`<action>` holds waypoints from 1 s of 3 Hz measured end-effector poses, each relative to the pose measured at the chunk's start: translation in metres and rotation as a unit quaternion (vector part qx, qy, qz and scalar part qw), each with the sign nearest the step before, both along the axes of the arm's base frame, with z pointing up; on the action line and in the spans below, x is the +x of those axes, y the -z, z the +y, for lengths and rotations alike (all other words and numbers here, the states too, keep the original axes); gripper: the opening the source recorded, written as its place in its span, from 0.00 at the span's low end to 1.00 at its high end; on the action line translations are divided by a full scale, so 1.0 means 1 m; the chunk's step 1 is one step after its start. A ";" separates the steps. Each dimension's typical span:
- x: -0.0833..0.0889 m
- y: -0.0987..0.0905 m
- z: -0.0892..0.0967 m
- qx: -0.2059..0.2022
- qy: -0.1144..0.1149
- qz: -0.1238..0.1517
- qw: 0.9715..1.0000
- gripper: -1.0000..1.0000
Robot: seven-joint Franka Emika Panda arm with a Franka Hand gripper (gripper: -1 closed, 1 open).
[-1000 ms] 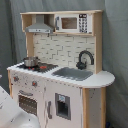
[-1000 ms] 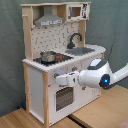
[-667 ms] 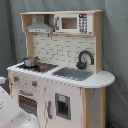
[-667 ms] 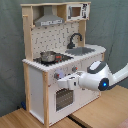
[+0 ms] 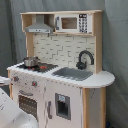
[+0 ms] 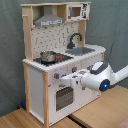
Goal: Play with the kitchen
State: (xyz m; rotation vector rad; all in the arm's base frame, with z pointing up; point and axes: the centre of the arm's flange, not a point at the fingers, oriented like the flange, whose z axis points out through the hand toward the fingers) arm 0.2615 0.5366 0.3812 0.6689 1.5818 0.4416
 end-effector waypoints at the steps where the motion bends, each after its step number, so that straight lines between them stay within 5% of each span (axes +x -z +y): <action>1: 0.003 0.008 -0.016 0.018 0.017 -0.021 0.999 1.00; 3: 0.009 0.028 -0.042 0.050 0.030 -0.055 0.997 1.00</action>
